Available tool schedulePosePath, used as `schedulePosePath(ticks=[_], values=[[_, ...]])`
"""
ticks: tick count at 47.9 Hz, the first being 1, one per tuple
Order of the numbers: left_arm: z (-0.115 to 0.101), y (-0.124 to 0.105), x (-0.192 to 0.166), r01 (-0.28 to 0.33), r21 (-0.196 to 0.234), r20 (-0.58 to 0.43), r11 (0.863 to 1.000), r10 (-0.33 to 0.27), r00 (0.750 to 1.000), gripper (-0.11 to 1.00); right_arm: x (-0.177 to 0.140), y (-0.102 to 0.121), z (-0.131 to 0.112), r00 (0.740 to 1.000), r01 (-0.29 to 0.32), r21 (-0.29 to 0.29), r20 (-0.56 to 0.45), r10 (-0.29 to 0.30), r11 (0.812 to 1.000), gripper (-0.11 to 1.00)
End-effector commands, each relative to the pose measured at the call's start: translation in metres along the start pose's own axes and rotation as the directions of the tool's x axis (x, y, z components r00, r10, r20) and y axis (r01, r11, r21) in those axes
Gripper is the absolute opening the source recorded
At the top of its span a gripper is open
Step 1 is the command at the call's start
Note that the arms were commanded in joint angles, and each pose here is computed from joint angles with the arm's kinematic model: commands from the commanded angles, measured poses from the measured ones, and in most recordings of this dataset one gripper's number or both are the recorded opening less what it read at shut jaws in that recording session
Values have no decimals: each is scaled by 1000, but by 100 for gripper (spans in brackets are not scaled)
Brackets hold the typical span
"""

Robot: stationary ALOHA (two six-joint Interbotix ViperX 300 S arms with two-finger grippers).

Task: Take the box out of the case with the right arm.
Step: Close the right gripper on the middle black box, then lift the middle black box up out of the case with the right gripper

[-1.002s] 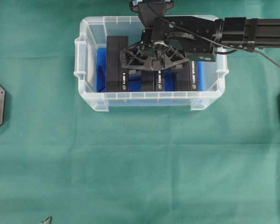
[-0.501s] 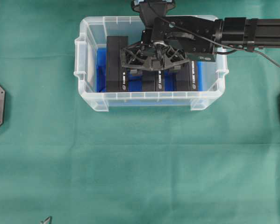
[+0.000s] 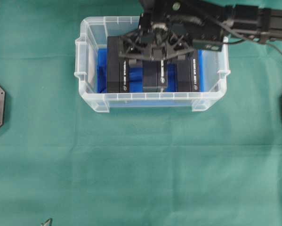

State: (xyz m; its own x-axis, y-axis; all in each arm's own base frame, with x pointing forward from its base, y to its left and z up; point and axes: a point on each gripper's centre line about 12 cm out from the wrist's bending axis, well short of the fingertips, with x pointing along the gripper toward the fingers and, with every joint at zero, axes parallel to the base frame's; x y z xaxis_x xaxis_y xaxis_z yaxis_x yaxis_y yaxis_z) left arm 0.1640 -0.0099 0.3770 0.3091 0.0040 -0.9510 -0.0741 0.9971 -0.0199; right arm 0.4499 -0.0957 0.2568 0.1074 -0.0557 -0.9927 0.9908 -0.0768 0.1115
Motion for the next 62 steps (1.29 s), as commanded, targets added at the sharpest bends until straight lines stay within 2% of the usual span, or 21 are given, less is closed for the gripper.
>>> schedulePosePath(ticks=[1, 12, 24, 62], values=[[3, 0, -8, 2, 2, 31, 1000, -2, 1000, 0, -49, -2, 2, 997, -72, -2, 18, 72, 997, 66], [3, 0, -9, 2, 1, 32, 1000, -2, 999, 0, -94, -2, 4, 996, -81, 0, 36, 80, 997, 66], [2, 0, -9, 3, 0, 35, 1000, -3, 999, 0, -128, -8, 5, 996, -76, 6, 47, 76, 997, 66], [2, 0, -9, 1, 2, 34, 1000, -1, 999, 0, -132, -8, 4, 996, -78, 6, 45, 78, 997, 66]])
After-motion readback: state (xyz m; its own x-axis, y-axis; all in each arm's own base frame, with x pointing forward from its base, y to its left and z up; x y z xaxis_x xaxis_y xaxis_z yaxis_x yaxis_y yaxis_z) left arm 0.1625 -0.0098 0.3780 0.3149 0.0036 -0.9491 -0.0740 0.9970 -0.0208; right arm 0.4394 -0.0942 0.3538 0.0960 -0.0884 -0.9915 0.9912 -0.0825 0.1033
